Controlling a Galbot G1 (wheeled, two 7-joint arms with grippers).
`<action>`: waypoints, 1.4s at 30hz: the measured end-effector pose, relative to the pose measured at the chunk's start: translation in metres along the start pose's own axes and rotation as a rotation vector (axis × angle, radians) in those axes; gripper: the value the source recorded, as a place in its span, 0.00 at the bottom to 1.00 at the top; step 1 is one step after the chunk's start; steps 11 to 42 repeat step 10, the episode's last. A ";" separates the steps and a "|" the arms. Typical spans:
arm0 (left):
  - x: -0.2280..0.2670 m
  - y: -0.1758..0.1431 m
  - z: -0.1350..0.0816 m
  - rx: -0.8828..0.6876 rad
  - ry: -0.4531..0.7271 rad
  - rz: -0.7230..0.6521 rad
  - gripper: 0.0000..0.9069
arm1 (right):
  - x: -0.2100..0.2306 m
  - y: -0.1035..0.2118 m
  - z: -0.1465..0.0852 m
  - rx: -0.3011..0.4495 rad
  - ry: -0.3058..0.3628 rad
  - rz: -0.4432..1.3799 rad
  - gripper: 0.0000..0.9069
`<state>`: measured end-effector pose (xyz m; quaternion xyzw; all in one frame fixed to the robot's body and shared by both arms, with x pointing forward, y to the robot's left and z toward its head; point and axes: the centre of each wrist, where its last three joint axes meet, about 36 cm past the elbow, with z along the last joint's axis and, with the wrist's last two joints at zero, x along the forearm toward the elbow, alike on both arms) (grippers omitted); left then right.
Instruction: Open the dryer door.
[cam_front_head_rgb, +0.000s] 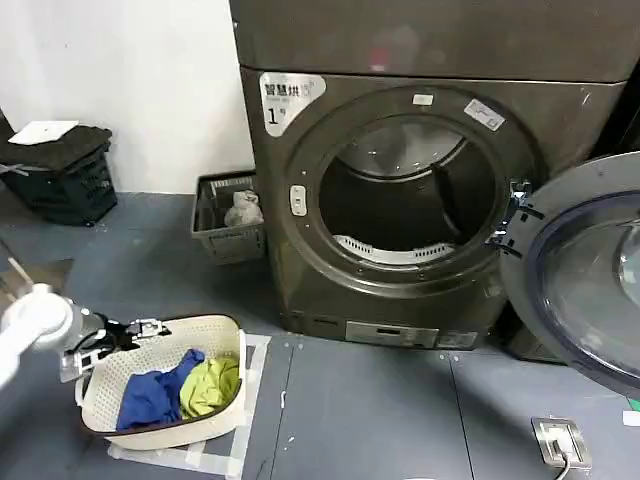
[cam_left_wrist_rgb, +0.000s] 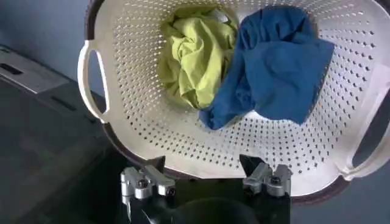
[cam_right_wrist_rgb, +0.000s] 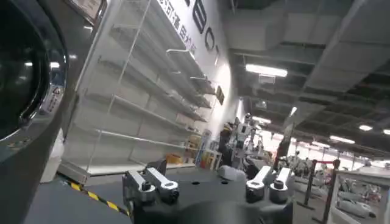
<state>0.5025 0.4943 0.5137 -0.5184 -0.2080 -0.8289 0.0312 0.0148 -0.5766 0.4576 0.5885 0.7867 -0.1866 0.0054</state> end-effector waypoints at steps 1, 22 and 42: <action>0.000 -0.001 0.000 0.001 0.001 0.003 1.00 | 0.000 0.000 0.000 0.001 0.001 0.000 1.00; 0.000 -0.002 0.002 0.006 0.003 0.003 1.00 | 0.001 0.000 0.002 0.002 0.002 -0.001 1.00; 0.000 -0.002 0.002 0.006 0.003 0.003 1.00 | 0.001 0.000 0.002 0.002 0.002 -0.001 1.00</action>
